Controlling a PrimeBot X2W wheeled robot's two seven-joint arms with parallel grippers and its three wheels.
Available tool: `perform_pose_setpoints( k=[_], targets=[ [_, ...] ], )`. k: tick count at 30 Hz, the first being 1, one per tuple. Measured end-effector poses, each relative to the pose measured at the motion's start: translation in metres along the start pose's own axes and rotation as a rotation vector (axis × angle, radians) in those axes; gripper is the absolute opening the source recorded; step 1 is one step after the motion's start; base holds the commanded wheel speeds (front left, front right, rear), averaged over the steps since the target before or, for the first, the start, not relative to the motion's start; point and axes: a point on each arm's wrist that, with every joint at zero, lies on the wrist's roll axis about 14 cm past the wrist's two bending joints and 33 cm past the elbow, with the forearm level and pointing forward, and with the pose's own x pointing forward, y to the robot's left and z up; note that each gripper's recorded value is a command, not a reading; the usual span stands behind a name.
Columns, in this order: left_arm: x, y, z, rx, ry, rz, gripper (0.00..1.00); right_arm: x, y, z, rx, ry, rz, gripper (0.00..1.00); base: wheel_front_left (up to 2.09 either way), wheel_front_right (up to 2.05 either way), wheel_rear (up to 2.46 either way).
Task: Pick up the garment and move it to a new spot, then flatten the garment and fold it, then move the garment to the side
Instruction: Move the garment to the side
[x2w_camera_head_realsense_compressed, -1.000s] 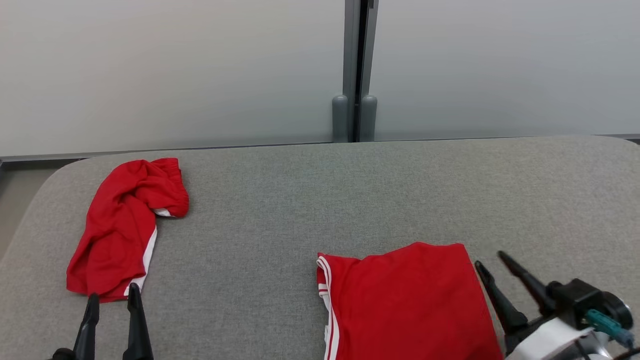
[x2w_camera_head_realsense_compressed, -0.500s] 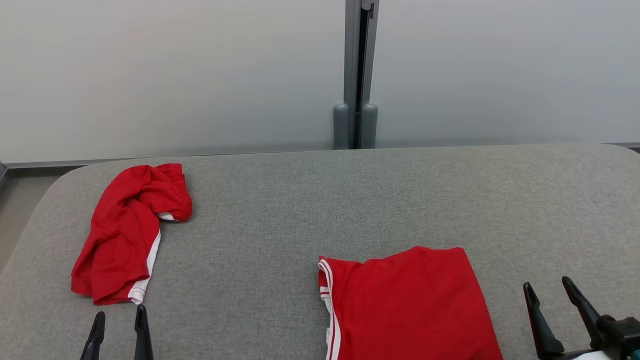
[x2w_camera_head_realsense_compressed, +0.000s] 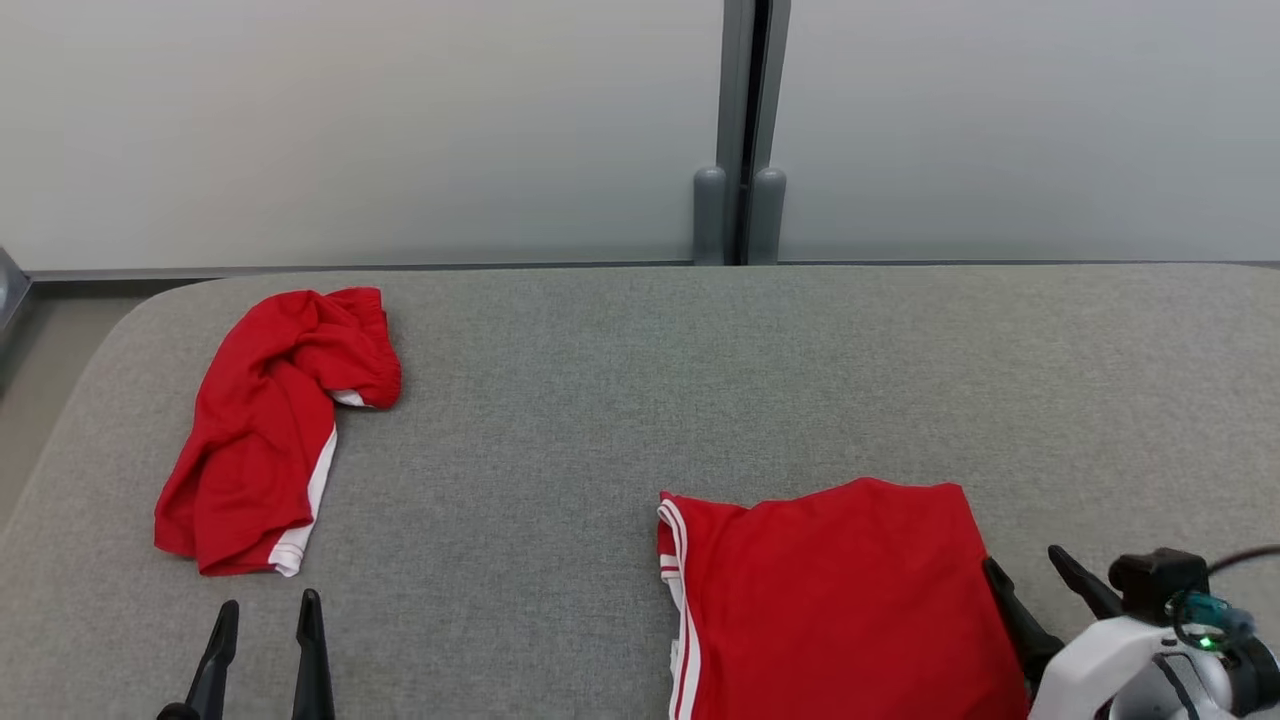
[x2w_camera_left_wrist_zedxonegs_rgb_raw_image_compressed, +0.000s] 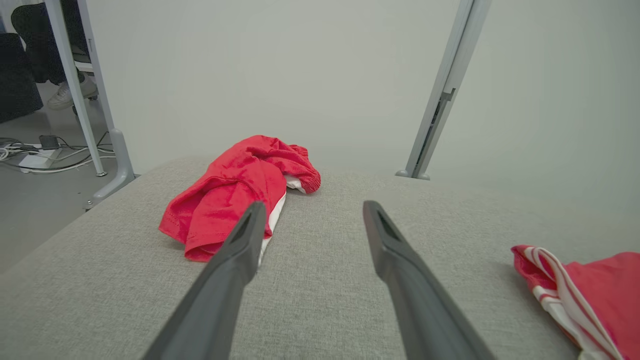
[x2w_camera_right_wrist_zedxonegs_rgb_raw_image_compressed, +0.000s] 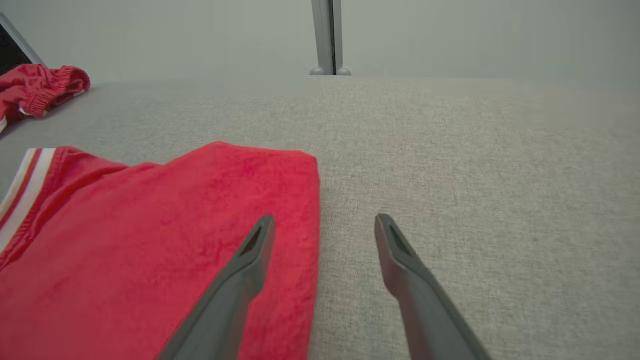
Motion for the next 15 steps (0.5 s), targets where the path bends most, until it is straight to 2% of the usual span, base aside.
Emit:
perform_pose_setpoints(
  k=[2,8,12,13,14,15],
  targets=[
    [0.001,0.001,-0.002,0.001,0.008,0.005,1.00,0.010,0.003,-0.008,-0.023,0.075,0.025,1.00,0.00,0.00,0.00],
    [-0.002,0.009,-0.006,-0.004,0.021,0.034,1.00,0.026,0.018,-0.040,0.041,0.245,0.066,1.00,0.00,0.00,0.00],
    [-0.003,0.016,-0.006,-0.005,0.022,0.060,1.00,0.033,0.035,-0.049,0.097,0.304,0.108,1.00,0.00,0.00,0.00],
    [-0.002,0.017,-0.006,-0.004,0.022,0.064,1.00,0.034,0.036,-0.049,0.096,0.311,0.118,0.24,0.00,0.00,0.00],
    [-0.001,0.018,-0.006,-0.003,0.023,0.066,1.00,0.037,0.035,-0.047,0.101,0.309,0.119,0.00,0.00,0.00,0.00],
    [0.001,0.018,-0.006,-0.002,0.024,0.067,1.00,0.039,0.033,-0.045,0.103,0.307,0.120,0.00,0.00,0.00,0.00]
  ],
)
